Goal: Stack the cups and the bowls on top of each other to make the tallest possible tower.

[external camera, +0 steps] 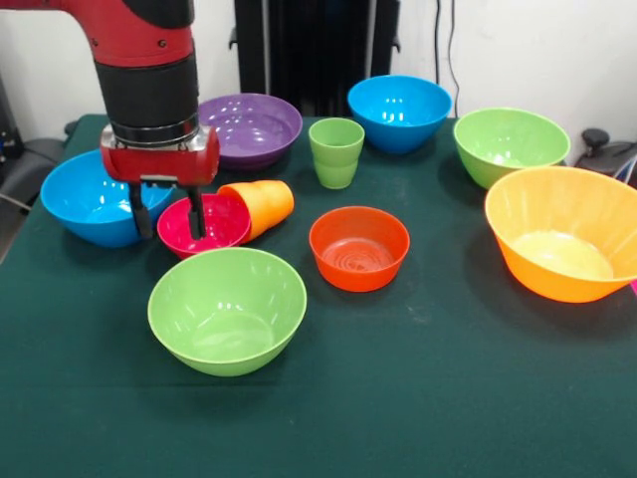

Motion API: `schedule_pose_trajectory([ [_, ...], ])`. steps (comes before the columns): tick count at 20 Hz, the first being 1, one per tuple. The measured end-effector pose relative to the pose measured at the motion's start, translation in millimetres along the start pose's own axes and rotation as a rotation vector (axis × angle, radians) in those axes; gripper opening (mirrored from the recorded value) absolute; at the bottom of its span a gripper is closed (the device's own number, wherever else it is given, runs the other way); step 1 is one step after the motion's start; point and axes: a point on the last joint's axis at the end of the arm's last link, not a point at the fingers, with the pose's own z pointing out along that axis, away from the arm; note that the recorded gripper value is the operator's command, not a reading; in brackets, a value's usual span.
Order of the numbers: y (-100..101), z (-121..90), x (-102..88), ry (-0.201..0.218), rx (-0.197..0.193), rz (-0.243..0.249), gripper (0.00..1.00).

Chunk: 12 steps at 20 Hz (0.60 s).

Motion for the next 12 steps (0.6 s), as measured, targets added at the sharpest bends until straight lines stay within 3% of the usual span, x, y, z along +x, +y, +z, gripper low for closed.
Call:
schedule_pose_trajectory([
  [12,1.7,17.2,20.4,0.055,0.028,-0.007,1.00],
])
